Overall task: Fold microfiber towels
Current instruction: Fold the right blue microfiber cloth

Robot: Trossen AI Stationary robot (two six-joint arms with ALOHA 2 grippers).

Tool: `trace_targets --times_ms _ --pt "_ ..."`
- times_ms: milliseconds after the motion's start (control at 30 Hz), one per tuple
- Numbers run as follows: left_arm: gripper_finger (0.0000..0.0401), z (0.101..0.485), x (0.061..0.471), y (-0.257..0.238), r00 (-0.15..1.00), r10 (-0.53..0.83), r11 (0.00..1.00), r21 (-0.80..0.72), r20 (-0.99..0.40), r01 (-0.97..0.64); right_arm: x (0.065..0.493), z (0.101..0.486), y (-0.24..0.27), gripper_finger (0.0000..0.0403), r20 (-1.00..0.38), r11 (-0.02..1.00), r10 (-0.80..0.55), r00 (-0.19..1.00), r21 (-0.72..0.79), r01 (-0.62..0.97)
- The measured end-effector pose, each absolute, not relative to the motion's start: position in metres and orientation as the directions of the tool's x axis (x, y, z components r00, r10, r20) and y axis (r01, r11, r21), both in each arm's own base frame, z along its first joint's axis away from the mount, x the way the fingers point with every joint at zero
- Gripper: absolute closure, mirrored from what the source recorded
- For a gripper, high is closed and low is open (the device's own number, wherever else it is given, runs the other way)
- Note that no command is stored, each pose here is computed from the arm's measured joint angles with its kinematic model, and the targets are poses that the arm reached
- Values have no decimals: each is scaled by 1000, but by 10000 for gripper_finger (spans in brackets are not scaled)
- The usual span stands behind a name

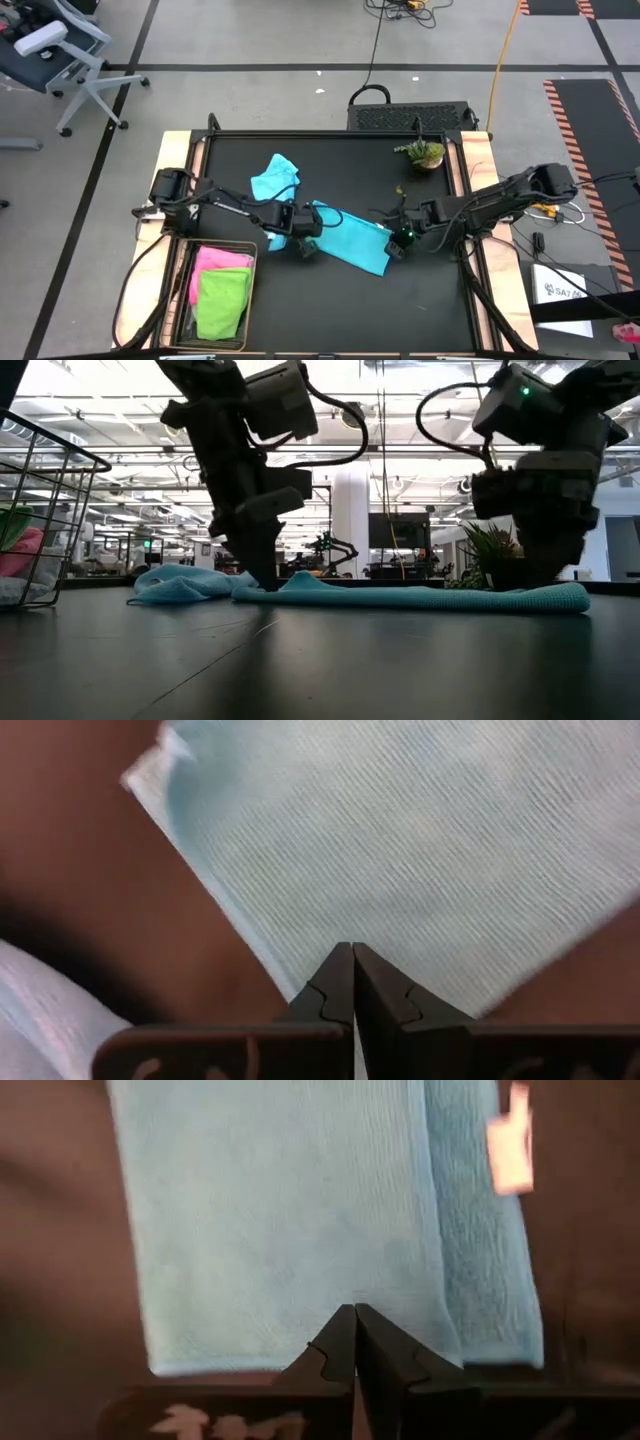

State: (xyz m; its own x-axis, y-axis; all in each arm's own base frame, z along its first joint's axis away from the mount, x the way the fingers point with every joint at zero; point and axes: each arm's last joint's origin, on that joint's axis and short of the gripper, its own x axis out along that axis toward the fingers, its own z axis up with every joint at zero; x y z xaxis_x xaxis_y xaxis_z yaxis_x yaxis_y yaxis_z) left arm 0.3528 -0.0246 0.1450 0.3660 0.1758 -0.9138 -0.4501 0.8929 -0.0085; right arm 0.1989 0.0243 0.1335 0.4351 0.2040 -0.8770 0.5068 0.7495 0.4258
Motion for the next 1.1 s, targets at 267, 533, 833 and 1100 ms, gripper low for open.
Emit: trace_targets --times_ms 267,533,833,1100 --pt "398 146 356 4 377 207 879 2 -903 -477 199 127 39 403 -884 749 251 393 435 500" --pt "399 152 366 35 471 245 887 0 -847 -462 208 134 57 403 -817 674 222 532 523 522" --pt "398 158 370 38 552 107 926 -119 -827 -358 219 150 66 403 -690 632 179 702 627 455" --pt "398 153 363 0 455 210 952 75 -865 -297 220 153 57 403 -679 647 136 721 612 454"
